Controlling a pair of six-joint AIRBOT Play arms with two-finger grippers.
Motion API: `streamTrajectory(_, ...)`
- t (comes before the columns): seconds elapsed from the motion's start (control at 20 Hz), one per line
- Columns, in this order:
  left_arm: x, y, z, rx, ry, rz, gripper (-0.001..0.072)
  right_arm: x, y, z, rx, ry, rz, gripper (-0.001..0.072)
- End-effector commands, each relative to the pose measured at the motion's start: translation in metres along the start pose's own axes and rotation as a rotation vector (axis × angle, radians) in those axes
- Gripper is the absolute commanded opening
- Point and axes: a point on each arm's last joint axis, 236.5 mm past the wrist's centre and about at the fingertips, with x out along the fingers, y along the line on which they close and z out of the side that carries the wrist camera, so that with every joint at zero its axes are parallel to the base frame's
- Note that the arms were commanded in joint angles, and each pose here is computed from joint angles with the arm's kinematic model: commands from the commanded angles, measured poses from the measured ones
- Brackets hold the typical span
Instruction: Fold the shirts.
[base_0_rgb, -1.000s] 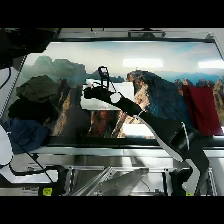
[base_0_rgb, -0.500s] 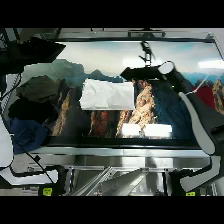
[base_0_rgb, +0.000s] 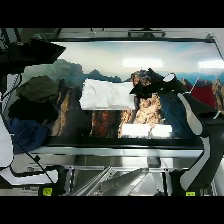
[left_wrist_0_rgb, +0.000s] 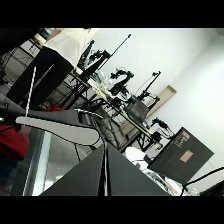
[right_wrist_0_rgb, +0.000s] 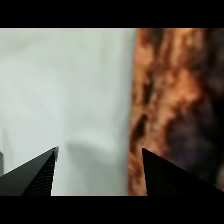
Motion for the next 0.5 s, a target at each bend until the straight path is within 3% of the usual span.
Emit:
streamTrajectory(0.0, 0.000, -0.001, -0.002, 0.008, 0.007, -0.004, 0.0015, 0.031, 0.014, -0.014, -0.002, 0.041, 0.079, 0.0602)
streamTrajectory(0.05, 0.000, -0.001, -0.002, 0.010, 0.007, -0.004, 0.0015, 0.035, 0.023, -0.013, 0.001, 0.029, 0.101, 0.0598)
streamTrajectory(0.1, 0.000, -0.001, -0.002, 0.009, 0.007, -0.004, 0.0015, 0.036, 0.031, -0.010, -0.005, 0.015, 0.127, 0.0513)
streamTrajectory(0.15, 0.000, -0.001, -0.002, 0.009, 0.007, -0.004, 0.0014, 0.036, 0.042, -0.007, -0.008, 0.001, 0.167, 0.0355)
streamTrajectory(0.2, 0.000, -0.001, -0.002, 0.010, 0.007, -0.004, 0.0015, 0.034, 0.053, -0.003, -0.012, -0.017, 0.212, 0.0146)
streamTrajectory(0.25, 0.000, -0.001, -0.002, 0.009, 0.007, -0.004, 0.0015, 0.030, 0.064, 0.002, -0.014, -0.035, 0.256, 0.0019)
streamTrajectory(0.45, 0.000, -0.001, -0.001, 0.009, 0.006, -0.004, 0.0015, -0.030, 0.101, 0.054, -0.061, -0.207, 0.300, 0.0020)
